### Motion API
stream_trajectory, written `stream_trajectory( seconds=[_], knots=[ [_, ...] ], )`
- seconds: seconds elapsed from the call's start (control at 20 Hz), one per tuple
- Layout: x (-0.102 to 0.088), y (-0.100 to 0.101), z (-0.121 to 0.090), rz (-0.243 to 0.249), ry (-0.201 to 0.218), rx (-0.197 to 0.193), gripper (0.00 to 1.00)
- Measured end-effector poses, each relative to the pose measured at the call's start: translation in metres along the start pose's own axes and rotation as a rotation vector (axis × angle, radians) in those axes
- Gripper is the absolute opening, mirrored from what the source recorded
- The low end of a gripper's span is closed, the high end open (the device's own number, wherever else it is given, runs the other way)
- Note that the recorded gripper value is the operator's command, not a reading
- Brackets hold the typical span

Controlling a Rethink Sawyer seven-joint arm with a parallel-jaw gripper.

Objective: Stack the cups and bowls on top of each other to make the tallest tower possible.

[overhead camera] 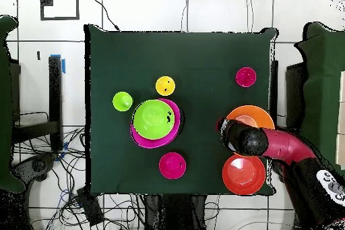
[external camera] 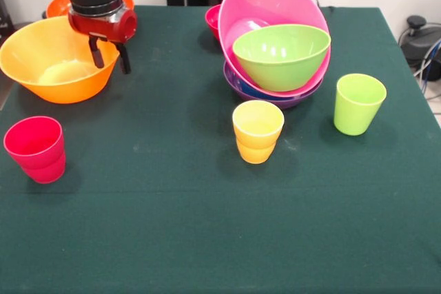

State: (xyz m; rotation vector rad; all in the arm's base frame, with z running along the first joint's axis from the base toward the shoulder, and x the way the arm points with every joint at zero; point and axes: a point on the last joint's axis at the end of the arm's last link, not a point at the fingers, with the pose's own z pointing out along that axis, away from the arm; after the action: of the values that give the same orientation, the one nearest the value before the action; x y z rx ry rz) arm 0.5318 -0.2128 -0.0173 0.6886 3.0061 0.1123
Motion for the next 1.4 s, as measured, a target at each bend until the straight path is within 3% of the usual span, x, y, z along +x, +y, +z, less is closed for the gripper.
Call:
stream_trajectory(
  seconds=[0.4,0.45,0.85,1.4],
  knots=[
    [0.012,-0.005,0.020,-0.012,-0.027,-0.006,1.00],
    [0.018,-0.008,0.026,-0.010,-0.025,-0.003,0.00],
    [0.011,-0.010,0.019,-0.020,-0.062,0.013,0.00],
    [0.013,-0.009,0.019,-0.027,-0.059,0.021,0.00]
  ],
)
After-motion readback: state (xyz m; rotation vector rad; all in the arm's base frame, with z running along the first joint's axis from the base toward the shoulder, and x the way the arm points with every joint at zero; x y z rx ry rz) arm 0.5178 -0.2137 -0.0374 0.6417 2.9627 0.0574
